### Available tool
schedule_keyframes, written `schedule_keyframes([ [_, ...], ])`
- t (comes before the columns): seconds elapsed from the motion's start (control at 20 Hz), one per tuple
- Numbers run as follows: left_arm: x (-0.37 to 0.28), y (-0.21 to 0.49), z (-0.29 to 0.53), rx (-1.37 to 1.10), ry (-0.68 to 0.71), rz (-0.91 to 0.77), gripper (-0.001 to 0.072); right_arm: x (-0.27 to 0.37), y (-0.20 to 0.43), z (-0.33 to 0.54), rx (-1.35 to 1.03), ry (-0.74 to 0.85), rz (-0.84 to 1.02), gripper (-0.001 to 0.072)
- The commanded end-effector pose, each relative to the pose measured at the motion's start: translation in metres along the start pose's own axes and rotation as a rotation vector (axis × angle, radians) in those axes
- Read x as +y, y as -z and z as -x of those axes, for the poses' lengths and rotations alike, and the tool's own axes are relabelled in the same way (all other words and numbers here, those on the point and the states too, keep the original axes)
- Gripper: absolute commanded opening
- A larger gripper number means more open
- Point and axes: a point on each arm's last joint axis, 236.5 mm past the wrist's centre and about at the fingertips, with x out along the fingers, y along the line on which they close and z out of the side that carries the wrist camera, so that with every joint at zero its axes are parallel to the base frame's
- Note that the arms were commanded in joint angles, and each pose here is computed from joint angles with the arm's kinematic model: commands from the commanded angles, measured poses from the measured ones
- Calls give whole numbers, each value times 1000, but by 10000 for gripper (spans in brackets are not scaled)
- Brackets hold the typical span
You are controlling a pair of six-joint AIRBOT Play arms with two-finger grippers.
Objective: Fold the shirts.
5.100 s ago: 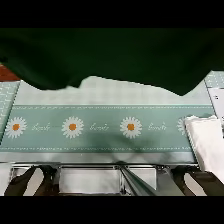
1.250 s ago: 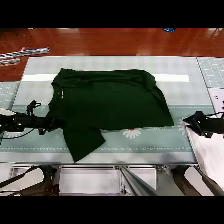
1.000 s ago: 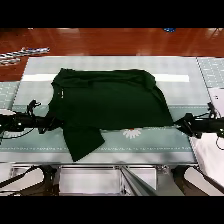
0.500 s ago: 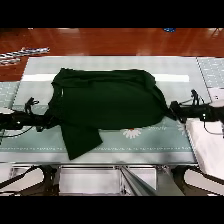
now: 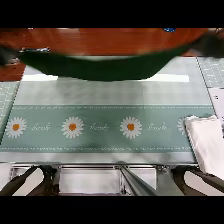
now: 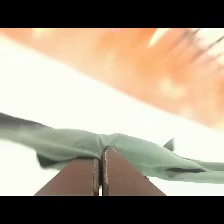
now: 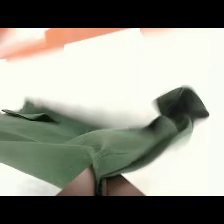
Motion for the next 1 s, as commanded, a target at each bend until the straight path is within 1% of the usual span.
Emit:
schedule_keyframes([
  [0.0, -132, -82, 84, -263, 129, -275, 17, 90, -61, 100, -237, 21, 240, 34],
  [0.1, -174, -96, 129, -361, 114, -404, 17, 121, -65, 150, -345, 73, 334, 34],
  [0.25, -214, -91, 186, -483, 51, -530, 17, 146, -47, 215, -451, 185, 419, 34],
  [0.45, -232, -64, 245, -582, -157, -664, 17, 156, -10, 275, -507, 334, 464, 34],
  [0.6, -216, -46, 281, -579, -281, -676, 17, 146, 17, 289, -461, 400, 414, 34],
  [0.7, -199, -32, 294, -523, -296, -655, 17, 140, 35, 284, -385, 405, 396, 34],
  [0.8, -176, -18, 278, -416, -283, -605, 17, 124, 52, 269, -280, 416, 347, 34],
  [0.95, -122, 7, 209, -220, -312, -485, 17, 97, 70, 225, -133, 370, 271, 34],
])
